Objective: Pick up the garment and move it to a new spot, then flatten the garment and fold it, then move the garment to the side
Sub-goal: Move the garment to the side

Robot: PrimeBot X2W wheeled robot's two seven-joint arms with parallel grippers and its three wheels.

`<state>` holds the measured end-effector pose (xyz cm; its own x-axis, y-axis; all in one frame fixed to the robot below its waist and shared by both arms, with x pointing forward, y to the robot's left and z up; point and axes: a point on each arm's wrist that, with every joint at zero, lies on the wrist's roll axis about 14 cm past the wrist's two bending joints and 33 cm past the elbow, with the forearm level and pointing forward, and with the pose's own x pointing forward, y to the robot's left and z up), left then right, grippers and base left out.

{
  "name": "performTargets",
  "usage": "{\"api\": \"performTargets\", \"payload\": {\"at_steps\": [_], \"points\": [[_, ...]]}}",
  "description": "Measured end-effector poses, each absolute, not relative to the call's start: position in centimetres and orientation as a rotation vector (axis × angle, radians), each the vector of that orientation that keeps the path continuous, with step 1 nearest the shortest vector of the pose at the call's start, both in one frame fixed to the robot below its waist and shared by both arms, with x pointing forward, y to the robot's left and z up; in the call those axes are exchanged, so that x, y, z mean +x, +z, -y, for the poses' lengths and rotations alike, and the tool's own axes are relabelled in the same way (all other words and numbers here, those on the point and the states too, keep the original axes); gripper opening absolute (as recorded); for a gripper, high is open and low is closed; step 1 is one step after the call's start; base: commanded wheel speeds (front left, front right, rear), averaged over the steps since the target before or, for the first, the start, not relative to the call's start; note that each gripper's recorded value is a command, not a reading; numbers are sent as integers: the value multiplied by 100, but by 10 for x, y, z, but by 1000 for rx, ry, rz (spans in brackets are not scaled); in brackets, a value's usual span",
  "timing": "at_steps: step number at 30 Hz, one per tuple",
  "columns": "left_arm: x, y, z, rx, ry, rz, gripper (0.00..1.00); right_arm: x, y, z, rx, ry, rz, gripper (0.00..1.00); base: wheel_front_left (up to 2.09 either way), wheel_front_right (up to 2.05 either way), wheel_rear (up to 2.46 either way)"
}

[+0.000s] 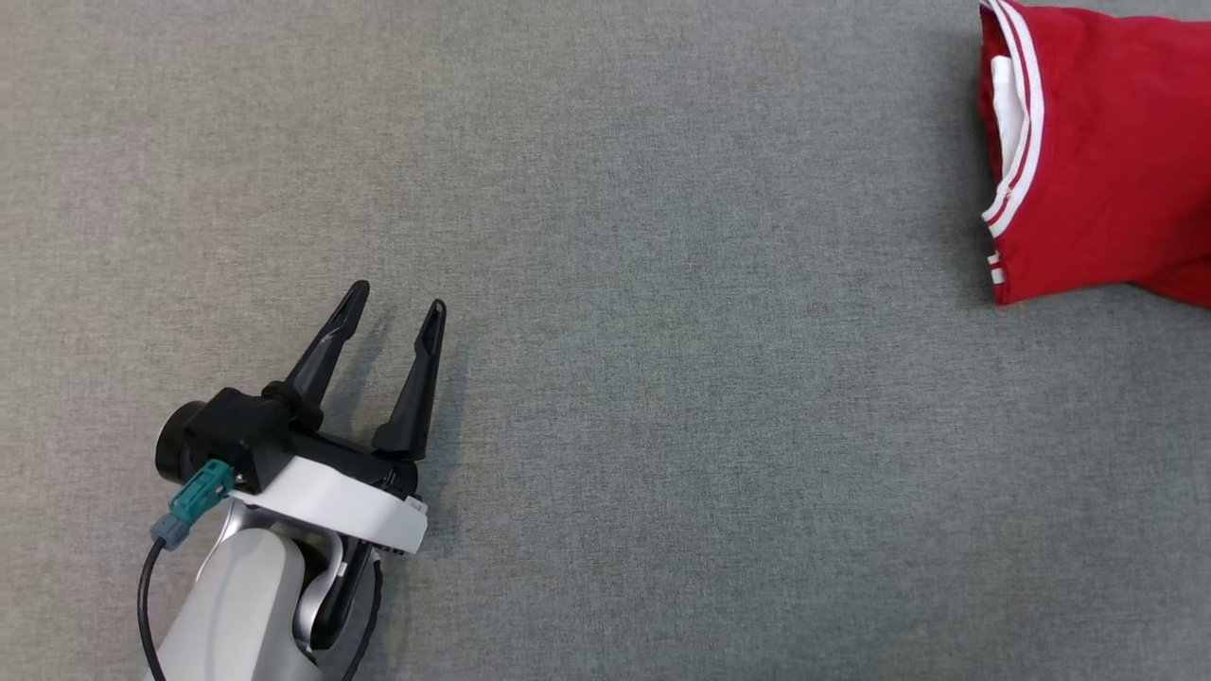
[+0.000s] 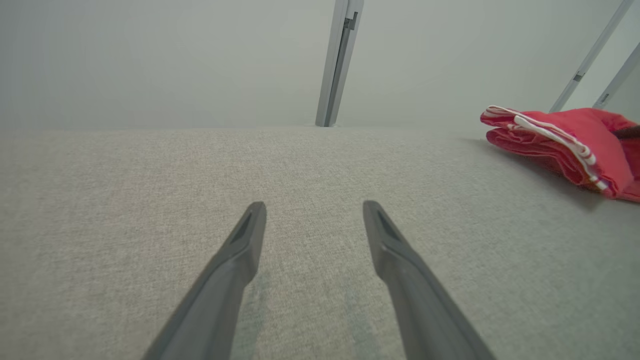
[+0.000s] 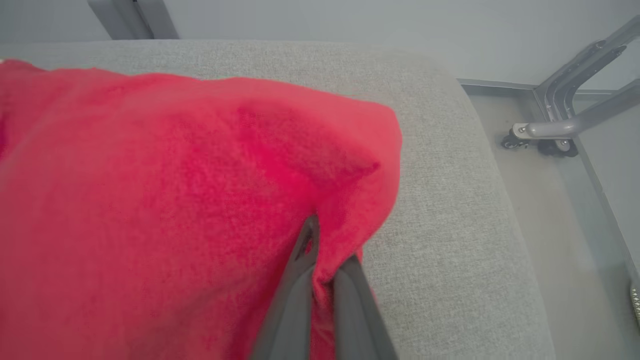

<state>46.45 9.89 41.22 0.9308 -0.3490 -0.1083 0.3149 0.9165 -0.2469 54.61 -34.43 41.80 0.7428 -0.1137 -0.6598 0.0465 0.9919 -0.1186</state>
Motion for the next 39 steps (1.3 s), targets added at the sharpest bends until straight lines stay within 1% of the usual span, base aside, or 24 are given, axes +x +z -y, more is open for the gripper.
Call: {"api": "performTargets", "payload": {"at_steps": [1,2,7,11,17,21,27,34,39], "points": [[464,412,-99,-229,-343,-152,100,546,418,344,-97,-88,-729,24,0,0,0],[464,414,-99,-229,-342,-149,100,545,416,345,-109,-94,-733,100,0,0,0],[461,422,-102,-224,-337,-133,100,545,420,337,-154,-93,-689,100,0,0,0],[454,427,-103,-221,-334,-130,100,545,441,344,-210,-103,-616,100,0,0,0],[444,443,-104,-218,-331,-99,100,543,491,354,-265,-118,-446,100,0,0,0],[434,456,-110,-215,-314,-72,100,540,523,337,-273,-80,-300,100,0,0,0],[422,484,-121,-202,-277,2,100,517,556,316,-247,-28,-164,100,0,0,0],[408,503,-136,-187,-236,53,100,485,574,291,-217,56,-54,100,0,0,0],[395,511,-135,-203,-225,77,100,451,565,276,-147,90,0,100,0,0,0]]}}
